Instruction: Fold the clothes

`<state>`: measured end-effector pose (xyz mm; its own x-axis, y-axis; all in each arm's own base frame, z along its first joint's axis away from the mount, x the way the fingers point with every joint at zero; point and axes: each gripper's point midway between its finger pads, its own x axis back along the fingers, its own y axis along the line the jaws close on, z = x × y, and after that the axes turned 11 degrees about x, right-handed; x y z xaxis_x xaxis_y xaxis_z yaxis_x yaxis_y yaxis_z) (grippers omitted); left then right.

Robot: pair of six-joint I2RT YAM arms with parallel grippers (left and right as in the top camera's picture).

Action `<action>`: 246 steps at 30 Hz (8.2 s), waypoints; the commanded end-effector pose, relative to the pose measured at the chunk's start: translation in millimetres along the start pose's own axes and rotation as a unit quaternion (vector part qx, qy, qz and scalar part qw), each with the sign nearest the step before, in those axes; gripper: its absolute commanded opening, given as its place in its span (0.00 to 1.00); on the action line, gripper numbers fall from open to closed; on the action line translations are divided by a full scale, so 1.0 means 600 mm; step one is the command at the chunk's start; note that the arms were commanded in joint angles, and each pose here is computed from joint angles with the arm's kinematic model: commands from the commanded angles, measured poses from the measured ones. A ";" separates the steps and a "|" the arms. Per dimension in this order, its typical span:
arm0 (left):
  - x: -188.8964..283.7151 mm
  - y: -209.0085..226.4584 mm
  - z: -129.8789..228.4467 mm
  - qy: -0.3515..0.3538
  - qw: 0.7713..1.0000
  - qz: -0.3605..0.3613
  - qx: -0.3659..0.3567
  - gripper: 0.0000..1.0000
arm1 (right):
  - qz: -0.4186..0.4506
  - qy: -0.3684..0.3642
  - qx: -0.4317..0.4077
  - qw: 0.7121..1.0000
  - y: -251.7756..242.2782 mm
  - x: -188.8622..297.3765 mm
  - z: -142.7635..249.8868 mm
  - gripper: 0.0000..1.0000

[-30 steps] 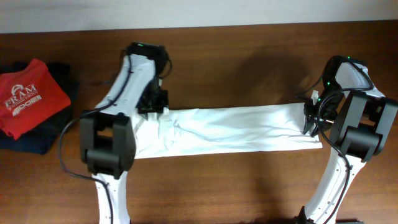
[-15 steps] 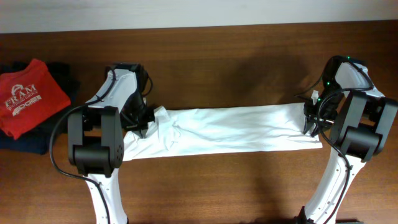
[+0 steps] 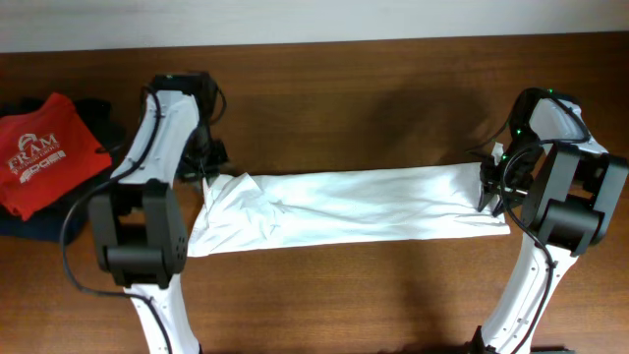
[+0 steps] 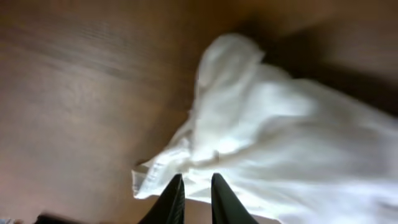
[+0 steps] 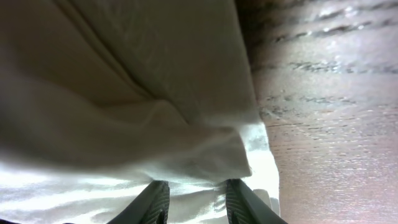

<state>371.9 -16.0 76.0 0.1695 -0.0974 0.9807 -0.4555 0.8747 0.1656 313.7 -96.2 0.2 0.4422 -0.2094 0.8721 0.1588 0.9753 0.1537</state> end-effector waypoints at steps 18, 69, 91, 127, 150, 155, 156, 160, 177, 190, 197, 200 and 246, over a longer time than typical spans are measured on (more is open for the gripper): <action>-0.016 -0.151 0.051 -0.048 0.985 0.120 -0.111 0.23 | 0.013 0.002 -0.002 1.000 -0.009 -0.005 0.000 0.34; 0.123 0.018 -0.063 -0.129 0.983 0.129 0.025 0.60 | 0.052 -0.175 0.169 0.969 0.223 0.156 -0.062 0.04; 0.122 0.019 -0.059 -0.124 0.984 0.126 0.025 0.60 | -0.024 -0.089 0.242 0.966 0.382 0.039 0.000 0.40; 0.088 0.022 -0.032 -0.084 0.990 0.115 0.020 0.65 | 0.156 -0.099 0.195 0.963 0.365 -0.043 -0.015 0.04; -0.015 -0.033 0.098 0.069 0.968 0.203 -0.132 0.71 | 0.101 -0.169 0.206 0.959 0.341 0.135 0.017 0.40; -0.114 -0.055 0.133 0.079 0.957 0.236 -0.147 0.72 | 0.087 -0.172 0.157 0.969 0.278 0.161 0.020 0.40; -0.123 -0.066 0.133 0.070 0.955 0.246 -0.154 0.72 | 0.085 -0.175 0.150 0.969 0.269 0.166 0.020 0.40; -0.136 -0.095 0.140 0.048 0.952 0.247 -0.173 0.00 | 0.089 -0.176 0.122 0.973 0.229 0.176 0.020 0.40; 0.070 -0.269 0.144 0.007 0.951 0.234 -0.204 0.01 | 0.105 -0.179 0.035 0.978 0.103 0.199 0.021 0.40; 0.230 -0.202 -0.026 -0.124 0.926 0.301 -0.189 0.53 | -0.108 -0.222 0.240 0.939 0.284 0.205 0.012 0.53; 0.061 -0.194 -0.054 0.000 0.956 0.251 -0.150 0.53 | -0.094 -0.298 0.417 0.853 0.528 0.185 -0.025 0.66; -0.007 -0.223 -0.027 0.051 0.959 0.224 -0.164 0.53 | -0.071 -0.279 0.431 0.855 0.574 0.138 -0.025 0.63; -0.048 -0.245 -0.015 0.068 0.959 0.209 -0.177 0.60 | 0.301 -0.112 0.229 0.919 0.309 0.034 -0.017 0.57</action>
<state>444.9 -137.6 25.5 0.1424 0.3419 0.9289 -0.1918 0.9302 -0.3130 346.3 115.5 40.2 0.1731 0.2303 0.9576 -0.5055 0.8552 -0.1143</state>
